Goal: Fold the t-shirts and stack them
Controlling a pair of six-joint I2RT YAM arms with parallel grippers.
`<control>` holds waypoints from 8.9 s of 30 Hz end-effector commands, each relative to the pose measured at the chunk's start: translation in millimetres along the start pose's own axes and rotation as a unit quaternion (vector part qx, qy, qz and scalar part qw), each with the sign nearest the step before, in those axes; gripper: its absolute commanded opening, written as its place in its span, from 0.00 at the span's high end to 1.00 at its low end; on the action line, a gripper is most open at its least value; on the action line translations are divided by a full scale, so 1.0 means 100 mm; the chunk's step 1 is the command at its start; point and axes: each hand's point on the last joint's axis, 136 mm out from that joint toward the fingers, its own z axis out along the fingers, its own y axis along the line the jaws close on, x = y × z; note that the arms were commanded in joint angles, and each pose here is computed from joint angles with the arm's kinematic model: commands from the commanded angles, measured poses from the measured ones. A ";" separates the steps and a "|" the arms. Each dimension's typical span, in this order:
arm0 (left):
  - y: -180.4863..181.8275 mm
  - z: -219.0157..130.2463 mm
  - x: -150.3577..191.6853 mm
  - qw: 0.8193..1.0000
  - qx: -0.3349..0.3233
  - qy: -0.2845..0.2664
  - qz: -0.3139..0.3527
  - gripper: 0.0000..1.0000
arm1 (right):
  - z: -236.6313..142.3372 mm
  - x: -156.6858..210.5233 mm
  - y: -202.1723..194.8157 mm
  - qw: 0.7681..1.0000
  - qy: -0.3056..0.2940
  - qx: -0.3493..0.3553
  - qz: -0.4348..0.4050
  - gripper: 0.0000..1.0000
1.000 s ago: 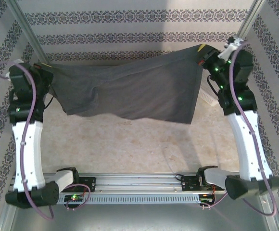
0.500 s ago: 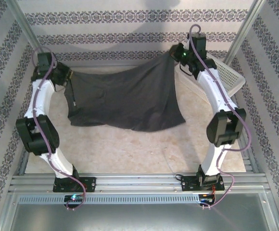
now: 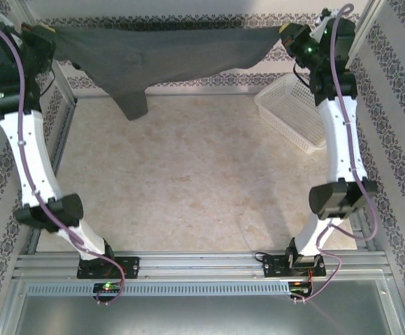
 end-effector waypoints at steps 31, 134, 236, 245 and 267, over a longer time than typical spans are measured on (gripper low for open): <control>3.63 -1.48 3.11 0.839 -0.456 0.289 -0.062 0.64 | -1.14 3.26 -2.48 0.877 0.330 0.349 0.015 0.62; 2.89 -1.40 3.37 0.893 -0.384 0.226 -0.067 1.00 | -1.83 3.09 -3.07 0.811 0.320 0.486 0.056 1.00; 3.19 0.04 2.05 0.901 -0.377 0.213 -0.014 1.00 | -0.21 2.23 -2.84 0.863 0.283 0.414 0.063 1.00; 3.37 -0.88 2.33 0.867 -0.449 0.210 -0.051 1.00 | -0.88 2.63 -2.87 0.841 0.305 0.436 0.104 1.00; 4.31 -2.21 3.18 0.777 -0.572 0.259 -0.046 1.00 | -2.41 3.47 -3.54 0.724 0.387 0.567 0.065 1.00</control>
